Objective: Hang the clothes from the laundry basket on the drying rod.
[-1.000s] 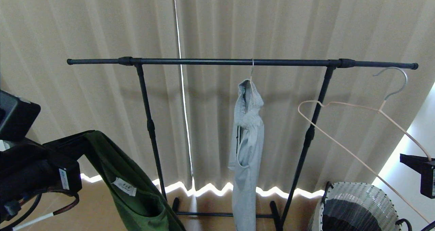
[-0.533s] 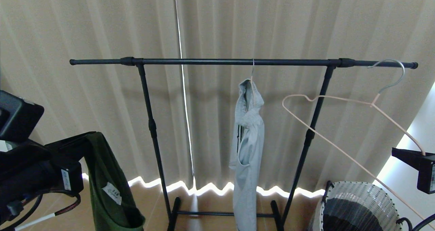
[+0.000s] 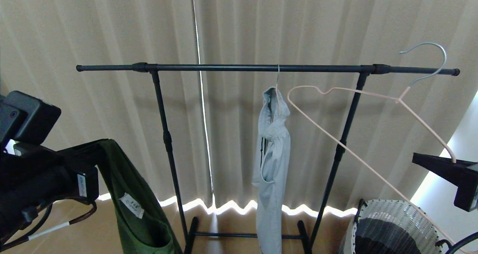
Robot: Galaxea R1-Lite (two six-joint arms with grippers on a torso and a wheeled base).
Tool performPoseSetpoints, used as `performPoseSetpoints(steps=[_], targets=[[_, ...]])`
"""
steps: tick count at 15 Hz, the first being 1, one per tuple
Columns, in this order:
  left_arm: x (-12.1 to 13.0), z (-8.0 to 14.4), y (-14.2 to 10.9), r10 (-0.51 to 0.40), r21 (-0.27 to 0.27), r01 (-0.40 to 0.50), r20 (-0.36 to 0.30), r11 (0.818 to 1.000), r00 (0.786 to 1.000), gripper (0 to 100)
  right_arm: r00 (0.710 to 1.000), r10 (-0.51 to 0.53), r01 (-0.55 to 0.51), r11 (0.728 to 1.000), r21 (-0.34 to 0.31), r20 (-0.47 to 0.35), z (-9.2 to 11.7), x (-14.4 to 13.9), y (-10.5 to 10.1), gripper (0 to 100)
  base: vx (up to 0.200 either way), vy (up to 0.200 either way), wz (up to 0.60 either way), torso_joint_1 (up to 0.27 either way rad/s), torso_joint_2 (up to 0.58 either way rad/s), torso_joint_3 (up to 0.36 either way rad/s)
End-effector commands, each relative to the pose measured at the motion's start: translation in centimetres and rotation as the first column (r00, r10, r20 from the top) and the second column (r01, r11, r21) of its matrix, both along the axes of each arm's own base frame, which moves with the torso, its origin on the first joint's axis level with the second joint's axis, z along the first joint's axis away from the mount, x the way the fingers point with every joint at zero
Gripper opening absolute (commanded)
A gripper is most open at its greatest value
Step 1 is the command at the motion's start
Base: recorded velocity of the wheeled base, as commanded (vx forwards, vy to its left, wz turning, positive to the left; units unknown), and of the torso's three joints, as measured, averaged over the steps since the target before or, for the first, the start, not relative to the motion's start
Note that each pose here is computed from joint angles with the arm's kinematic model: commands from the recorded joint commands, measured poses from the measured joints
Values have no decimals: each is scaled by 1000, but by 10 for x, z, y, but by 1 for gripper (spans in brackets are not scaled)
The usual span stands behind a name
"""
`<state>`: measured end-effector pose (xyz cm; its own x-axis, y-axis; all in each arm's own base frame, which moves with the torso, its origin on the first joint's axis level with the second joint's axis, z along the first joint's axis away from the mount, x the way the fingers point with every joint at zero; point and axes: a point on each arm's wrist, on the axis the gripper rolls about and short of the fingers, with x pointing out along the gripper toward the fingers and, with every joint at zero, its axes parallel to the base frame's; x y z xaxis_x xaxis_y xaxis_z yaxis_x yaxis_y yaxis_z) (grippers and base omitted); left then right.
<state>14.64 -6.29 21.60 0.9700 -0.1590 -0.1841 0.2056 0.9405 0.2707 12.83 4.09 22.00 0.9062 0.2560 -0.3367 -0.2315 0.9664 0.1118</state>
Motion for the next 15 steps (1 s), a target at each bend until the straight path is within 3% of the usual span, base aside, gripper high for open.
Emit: performPoseSetpoints(steps=[1, 5, 7, 10, 11, 12, 15], targets=[[8, 1, -4, 12, 8, -12, -11, 1000, 1000, 0, 996, 84, -85, 996, 19, 18, 3, -7, 10, 0, 0, 0, 0, 0, 0, 0], [21, 6, -9, 28, 8, -28, -10, 1000, 1000, 0, 977, 214, -215, 976, 22, 21, 5, -14, 26, 0, 0, 0, 0, 0, 0, 0], [31, 11, -14, 36, -18, -36, -12, 999, 999, 0, 962, 274, -274, 961, 23, 6, 2, -16, 32, 0, 0, 0, 0, 0, 0, 0], [46, 15, -22, 45, -60, -47, -33, 997, 998, 0, 927, 369, -365, 929, 63, -72, -14, -22, 41, 0, 0, 0, 0, 0, 0, 0], [46, 15, -22, 45, -60, -47, -33, 997, 998, 0, 927, 369, -365, 929, 63, -72, -14, -22, 41, 0, 0, 0, 0, 0, 0, 0], [51, 16, -25, 45, -62, -48, -46, 997, 998, 0, 903, 410, -405, 912, 63, -126, -25, -23, 49, 0, 0, 0, 0, 0, 0, 0], [69, 18, -33, 117, -67, -121, -51, 990, 992, 0, 849, 492, -482, 870, 102, -190, -31, -27, 70, 0, 0, 0, 0, 0, 0, 0]])
